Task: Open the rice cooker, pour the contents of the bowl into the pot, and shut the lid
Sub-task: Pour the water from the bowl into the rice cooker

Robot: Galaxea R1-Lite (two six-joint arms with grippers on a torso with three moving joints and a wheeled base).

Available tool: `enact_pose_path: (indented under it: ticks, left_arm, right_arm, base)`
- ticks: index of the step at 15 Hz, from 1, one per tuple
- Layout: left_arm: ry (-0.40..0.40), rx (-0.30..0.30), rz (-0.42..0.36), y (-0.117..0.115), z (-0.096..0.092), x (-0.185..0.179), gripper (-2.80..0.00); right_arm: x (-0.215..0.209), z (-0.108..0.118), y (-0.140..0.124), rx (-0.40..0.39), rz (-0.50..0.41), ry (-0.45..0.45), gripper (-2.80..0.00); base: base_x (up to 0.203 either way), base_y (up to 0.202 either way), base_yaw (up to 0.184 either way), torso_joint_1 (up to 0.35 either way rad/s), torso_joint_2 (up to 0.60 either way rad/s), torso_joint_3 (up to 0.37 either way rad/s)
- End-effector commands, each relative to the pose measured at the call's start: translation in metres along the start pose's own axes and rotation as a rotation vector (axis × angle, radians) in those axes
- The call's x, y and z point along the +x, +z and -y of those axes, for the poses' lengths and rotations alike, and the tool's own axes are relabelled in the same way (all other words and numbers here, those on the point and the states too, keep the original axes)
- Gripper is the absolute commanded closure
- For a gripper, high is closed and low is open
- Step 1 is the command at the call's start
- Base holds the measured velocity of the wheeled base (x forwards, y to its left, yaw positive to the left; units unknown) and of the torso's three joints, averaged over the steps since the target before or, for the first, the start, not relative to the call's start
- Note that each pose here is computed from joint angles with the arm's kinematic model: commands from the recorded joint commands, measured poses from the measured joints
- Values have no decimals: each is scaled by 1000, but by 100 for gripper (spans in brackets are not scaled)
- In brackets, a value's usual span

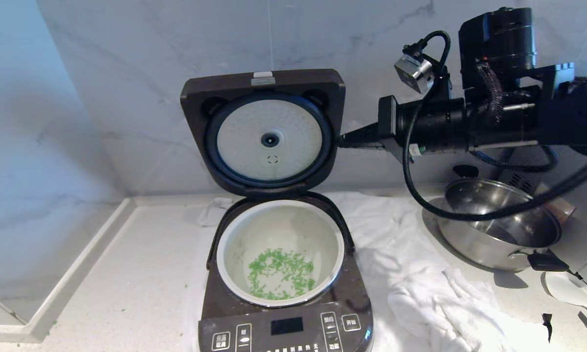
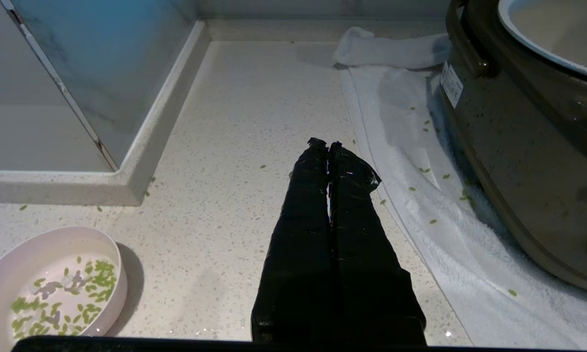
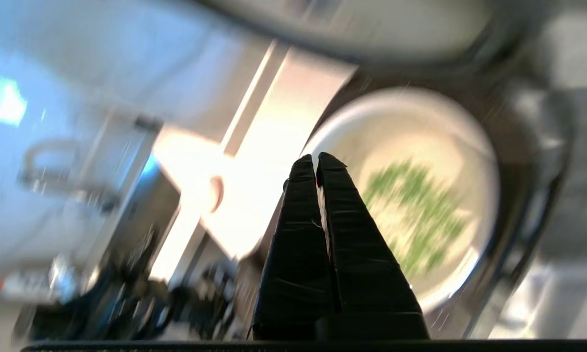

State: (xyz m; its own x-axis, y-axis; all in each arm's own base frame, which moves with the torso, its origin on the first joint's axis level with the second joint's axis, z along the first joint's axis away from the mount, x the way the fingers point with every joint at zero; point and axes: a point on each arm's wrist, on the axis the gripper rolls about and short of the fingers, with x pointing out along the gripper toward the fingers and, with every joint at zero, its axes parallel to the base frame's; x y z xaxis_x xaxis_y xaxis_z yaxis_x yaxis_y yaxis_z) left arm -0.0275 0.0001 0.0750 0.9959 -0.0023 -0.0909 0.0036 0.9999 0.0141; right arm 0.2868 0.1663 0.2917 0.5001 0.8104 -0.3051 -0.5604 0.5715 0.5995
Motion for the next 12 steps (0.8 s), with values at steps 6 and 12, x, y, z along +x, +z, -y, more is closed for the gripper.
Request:
enact_pose_path:
  ticks: [6,12]
  left_arm:
    - [-1,-1,-2,0,0,0,0]
    - [-1,-3,-2,0,0,0,0]
  right_arm:
    - [-95,-54,-75,-85,76,-2,0]
    - [-171,-33,-129,-392,274,-407,0]
  base:
    - [0,0,0,0,0,0]
    - [0,0,0,0,0,0]
